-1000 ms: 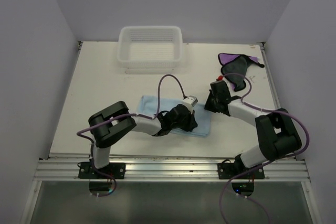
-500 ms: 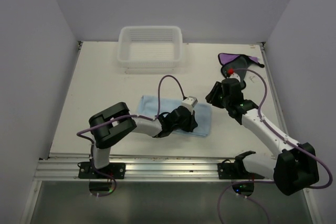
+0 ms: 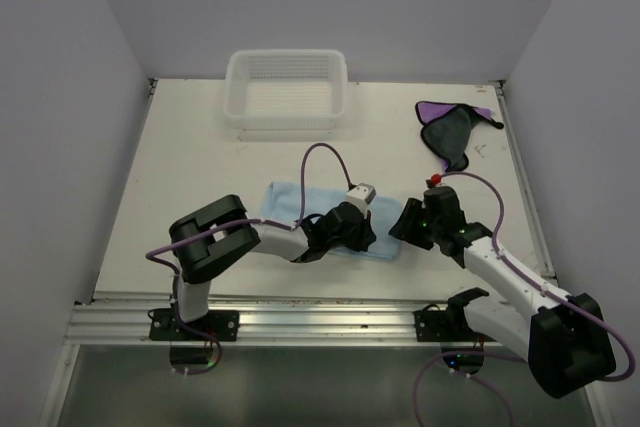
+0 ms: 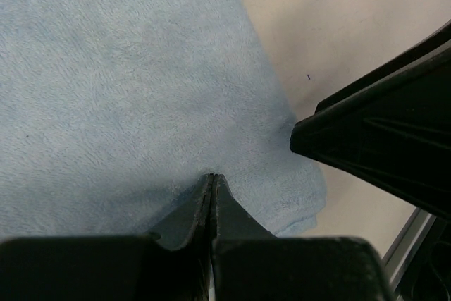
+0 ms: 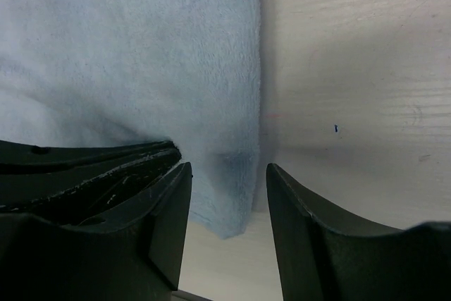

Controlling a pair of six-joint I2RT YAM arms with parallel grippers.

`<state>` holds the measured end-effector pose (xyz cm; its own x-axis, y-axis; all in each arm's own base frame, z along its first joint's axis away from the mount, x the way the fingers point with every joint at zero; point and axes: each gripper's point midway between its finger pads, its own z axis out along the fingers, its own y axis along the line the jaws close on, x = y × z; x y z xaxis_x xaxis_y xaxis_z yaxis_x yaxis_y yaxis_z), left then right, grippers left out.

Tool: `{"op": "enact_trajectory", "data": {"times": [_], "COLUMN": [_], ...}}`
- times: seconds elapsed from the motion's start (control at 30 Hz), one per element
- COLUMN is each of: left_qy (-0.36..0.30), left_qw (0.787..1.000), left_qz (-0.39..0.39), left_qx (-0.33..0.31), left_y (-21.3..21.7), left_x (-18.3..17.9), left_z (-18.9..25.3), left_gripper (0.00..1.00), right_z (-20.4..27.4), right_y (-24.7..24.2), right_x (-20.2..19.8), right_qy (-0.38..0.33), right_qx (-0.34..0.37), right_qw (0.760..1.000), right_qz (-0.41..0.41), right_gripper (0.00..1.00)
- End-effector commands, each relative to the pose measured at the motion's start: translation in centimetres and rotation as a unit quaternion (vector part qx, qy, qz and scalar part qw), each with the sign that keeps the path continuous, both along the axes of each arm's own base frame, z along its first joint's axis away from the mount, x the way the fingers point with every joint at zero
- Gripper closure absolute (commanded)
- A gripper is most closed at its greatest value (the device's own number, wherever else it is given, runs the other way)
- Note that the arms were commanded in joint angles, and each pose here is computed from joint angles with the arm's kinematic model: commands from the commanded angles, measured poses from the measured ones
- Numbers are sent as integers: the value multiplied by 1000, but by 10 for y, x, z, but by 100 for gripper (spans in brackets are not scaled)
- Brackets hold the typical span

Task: Roll the towels
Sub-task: Roll the towel

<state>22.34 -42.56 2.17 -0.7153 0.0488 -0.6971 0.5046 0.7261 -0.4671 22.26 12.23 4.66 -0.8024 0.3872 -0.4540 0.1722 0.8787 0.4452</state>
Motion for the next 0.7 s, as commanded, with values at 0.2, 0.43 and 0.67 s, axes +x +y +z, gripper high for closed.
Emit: {"op": "enact_trajectory", "data": {"times": [0.2, 0.43, 0.67], "left_qy": [-7, -8, -7], "left_qw": [1000, 1000, 1000], "left_qz": [16, 15, 16], "left_qx": [8, 7, 5], "left_y": [7, 5, 2], "left_x": [2, 2, 2], "left_z": [3, 3, 5], "left_gripper": [100, 100, 100], "right_z": [-13, -21, -21], "right_y": [11, 12, 12], "right_x": [-13, -21, -23], "right_qy": [19, 25, 25], "right_qx": [36, 42, 44], "right_qw": [999, 998, 998], "right_qz": [21, 27, 31], "right_gripper": [49, 49, 53]}}
